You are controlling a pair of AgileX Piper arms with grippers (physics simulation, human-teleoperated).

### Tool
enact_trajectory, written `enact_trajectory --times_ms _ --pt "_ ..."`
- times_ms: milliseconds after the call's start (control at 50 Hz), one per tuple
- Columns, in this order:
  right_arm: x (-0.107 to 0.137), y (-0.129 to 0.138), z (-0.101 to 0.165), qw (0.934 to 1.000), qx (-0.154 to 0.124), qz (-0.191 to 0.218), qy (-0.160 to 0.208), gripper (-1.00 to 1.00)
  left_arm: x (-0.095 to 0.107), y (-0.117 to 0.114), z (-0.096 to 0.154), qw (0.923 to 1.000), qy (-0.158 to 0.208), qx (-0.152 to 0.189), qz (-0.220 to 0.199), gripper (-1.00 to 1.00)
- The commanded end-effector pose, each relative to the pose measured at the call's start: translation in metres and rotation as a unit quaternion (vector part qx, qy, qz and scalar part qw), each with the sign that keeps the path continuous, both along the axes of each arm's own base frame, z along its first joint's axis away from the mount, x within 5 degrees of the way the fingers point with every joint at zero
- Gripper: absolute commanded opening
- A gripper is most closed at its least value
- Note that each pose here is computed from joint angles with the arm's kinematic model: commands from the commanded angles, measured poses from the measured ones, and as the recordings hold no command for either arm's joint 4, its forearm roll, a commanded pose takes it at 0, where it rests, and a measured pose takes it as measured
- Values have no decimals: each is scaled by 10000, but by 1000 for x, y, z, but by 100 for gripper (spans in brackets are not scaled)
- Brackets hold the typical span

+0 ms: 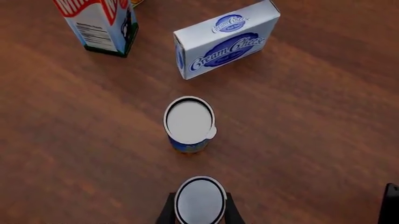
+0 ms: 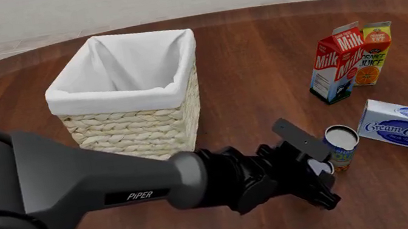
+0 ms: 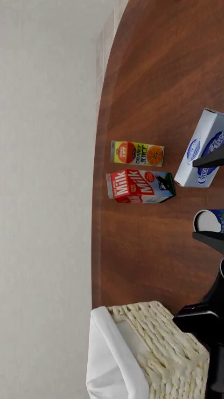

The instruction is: Pick up the tomato sauce, and put it in the basket.

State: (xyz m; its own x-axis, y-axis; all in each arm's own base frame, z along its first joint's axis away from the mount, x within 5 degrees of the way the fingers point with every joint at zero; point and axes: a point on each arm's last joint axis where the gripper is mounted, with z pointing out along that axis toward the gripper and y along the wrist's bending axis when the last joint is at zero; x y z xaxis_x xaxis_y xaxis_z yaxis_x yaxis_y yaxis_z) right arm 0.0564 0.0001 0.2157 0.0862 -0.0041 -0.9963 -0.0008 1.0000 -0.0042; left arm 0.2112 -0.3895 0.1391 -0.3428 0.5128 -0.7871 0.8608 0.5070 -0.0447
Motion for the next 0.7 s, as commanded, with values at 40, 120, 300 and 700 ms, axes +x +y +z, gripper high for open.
enact_trajectory --times_ms 40,120,300,700 --pt "0 0 0 10000 -1 1 0 100 4 4 4 9999 -120 40 -35 -100" --pt "0 0 0 10000 0 0 0 100 2 7 9 9999 -139 44 -52 -100" --pt "0 0 0 10000 0 0 0 100 1 16 29 9995 -294 28 -104 -100" --pt "0 0 0 10000 1 -1 -1 100 -19 59 97 9975 -659 -189 -196 -100"
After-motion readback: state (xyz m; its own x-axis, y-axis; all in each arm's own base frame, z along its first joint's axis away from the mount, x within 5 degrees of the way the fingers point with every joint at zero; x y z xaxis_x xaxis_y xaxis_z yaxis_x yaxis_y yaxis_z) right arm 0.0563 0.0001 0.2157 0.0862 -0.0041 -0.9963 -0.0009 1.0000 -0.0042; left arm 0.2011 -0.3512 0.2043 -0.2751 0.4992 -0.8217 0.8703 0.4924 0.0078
